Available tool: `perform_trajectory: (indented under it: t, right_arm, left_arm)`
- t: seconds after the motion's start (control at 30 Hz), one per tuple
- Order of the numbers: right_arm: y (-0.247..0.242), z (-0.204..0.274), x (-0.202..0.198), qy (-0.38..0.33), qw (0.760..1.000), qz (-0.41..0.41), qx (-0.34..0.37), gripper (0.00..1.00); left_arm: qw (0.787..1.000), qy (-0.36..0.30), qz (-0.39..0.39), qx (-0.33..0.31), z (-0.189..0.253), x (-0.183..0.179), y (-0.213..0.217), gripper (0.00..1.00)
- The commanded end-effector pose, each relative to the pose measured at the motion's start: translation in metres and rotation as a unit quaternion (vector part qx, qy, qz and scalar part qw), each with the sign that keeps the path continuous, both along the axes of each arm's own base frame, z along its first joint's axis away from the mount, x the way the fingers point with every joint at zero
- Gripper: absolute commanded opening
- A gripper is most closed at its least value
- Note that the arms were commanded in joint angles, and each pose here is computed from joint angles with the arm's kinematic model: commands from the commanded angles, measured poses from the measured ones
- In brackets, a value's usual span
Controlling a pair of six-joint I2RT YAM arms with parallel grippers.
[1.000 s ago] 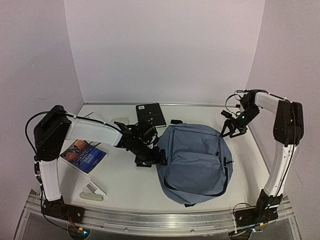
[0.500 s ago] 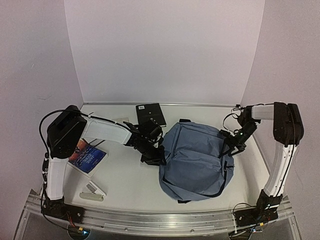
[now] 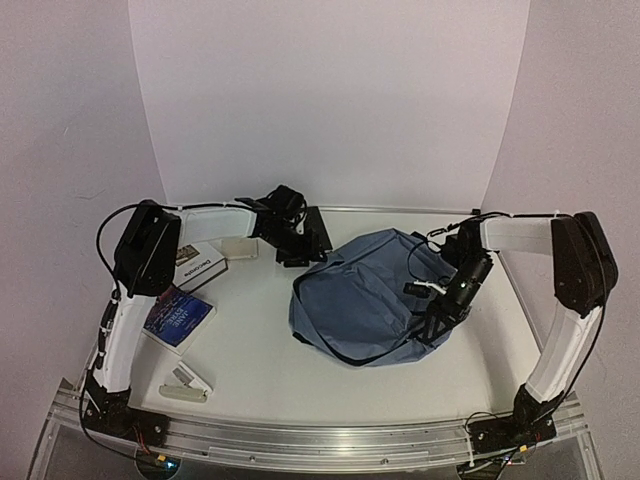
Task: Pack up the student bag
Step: Unzip the student bag at the center of the board.
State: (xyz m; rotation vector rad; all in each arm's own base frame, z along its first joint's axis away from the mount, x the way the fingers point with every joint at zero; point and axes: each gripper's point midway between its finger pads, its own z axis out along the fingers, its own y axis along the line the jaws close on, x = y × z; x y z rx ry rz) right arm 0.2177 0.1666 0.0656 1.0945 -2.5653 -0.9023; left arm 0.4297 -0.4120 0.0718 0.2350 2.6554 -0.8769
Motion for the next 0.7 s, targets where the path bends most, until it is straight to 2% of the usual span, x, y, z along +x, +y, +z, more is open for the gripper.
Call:
perform_trajectory:
  t: [0.0,0.1,0.23,0.33,0.43,0.53,0.67]
  right_arm:
    - [0.008,0.065,0.003,-0.031,0.997,0.002,0.066,0.9]
    - [0.002,0.089,0.025,-0.075,0.994,-0.021,0.083,0.91]
    - [-0.03,0.093,0.08,-0.099,0.987,-0.111,0.064,0.9]
    - [-0.064,0.074,0.124,-0.092,0.976,-0.195,0.028,0.88]
    - [-0.098,0.048,0.152,-0.112,0.962,-0.246,-0.022,0.87]
    - [-0.116,0.022,0.163,-0.132,0.953,-0.264,-0.072,0.87]
    - [-0.126,0.0,0.168,-0.139,0.945,-0.278,-0.103,0.88]
  left_arm:
    - [0.997,-0.073,-0.027,0.0,0.077,-0.004,0.012,0.66]
    - [0.994,-0.097,-0.055,0.008,0.094,-0.029,0.016,0.75]
    - [0.983,-0.135,-0.122,0.029,0.108,-0.076,0.0,0.8]
    - [0.971,-0.145,-0.19,0.031,0.106,-0.118,-0.028,0.81]
    - [0.96,-0.141,-0.24,0.015,0.102,-0.147,-0.052,0.81]
    - [0.952,-0.143,-0.272,0.007,0.097,-0.164,-0.074,0.8]
    - [0.94,-0.144,-0.309,0.005,0.083,-0.179,-0.103,0.79]
